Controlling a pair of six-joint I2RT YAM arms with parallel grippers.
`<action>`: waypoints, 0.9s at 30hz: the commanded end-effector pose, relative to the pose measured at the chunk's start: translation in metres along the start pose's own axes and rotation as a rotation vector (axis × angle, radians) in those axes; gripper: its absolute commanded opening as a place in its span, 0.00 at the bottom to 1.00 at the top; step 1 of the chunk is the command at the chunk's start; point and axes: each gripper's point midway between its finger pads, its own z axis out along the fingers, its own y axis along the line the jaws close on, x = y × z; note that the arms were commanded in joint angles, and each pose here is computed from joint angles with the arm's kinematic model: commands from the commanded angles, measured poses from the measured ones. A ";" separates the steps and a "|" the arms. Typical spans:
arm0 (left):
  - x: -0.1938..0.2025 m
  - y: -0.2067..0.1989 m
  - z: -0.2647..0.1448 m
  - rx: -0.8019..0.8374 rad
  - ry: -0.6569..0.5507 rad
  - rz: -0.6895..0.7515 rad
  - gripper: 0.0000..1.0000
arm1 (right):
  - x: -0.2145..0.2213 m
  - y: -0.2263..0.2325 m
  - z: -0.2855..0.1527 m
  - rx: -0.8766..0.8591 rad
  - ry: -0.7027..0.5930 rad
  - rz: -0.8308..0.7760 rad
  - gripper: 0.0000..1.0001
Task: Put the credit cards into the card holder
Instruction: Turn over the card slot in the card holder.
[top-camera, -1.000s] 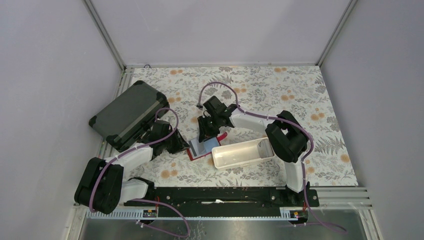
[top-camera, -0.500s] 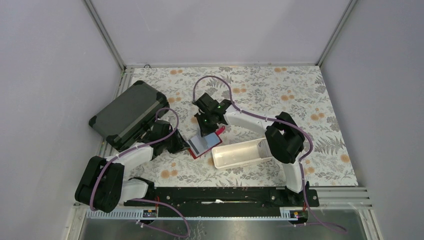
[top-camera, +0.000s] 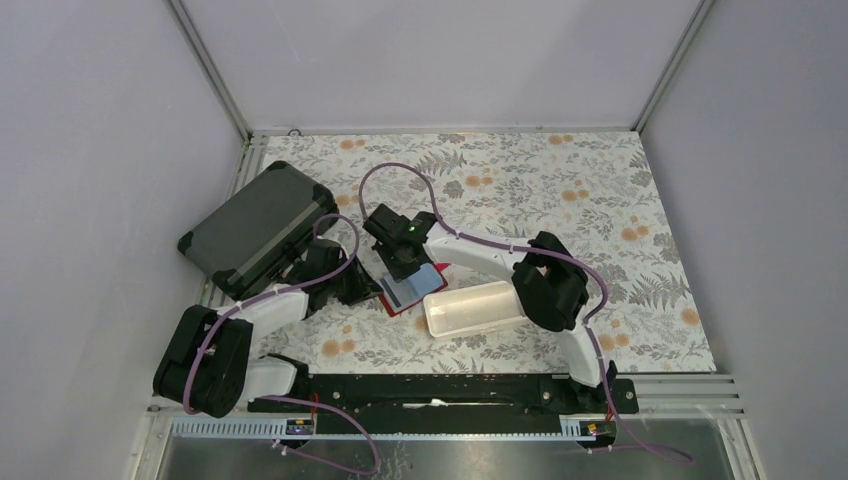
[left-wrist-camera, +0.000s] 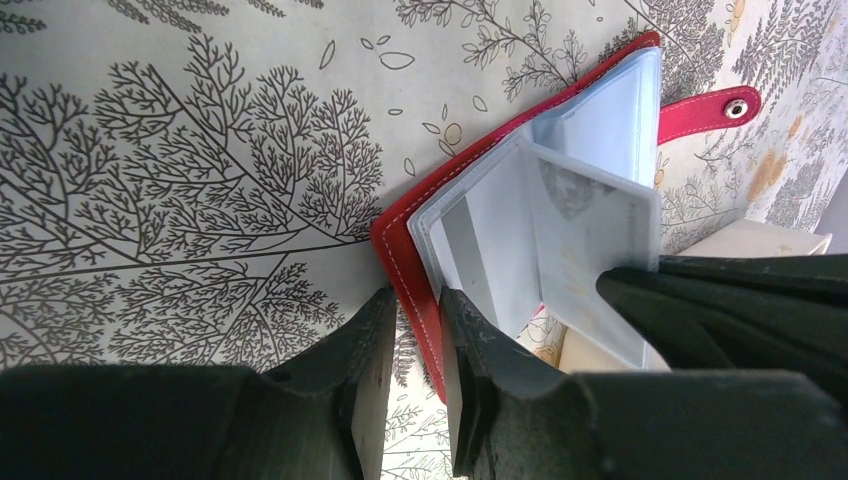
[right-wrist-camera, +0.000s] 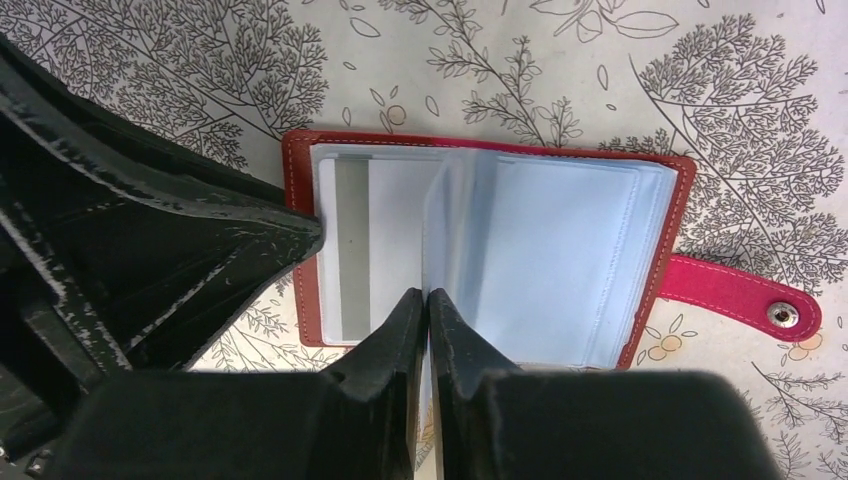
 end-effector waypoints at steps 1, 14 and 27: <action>0.003 -0.001 0.003 0.023 0.000 -0.005 0.26 | 0.004 -0.002 0.003 0.078 0.010 -0.053 0.12; -0.005 0.002 -0.015 -0.005 -0.080 0.007 0.30 | 0.004 0.036 -0.005 -0.092 0.012 -0.020 0.45; -0.027 0.005 -0.056 -0.054 -0.234 0.020 0.62 | -0.006 0.037 -0.056 -0.148 -0.080 -0.014 0.67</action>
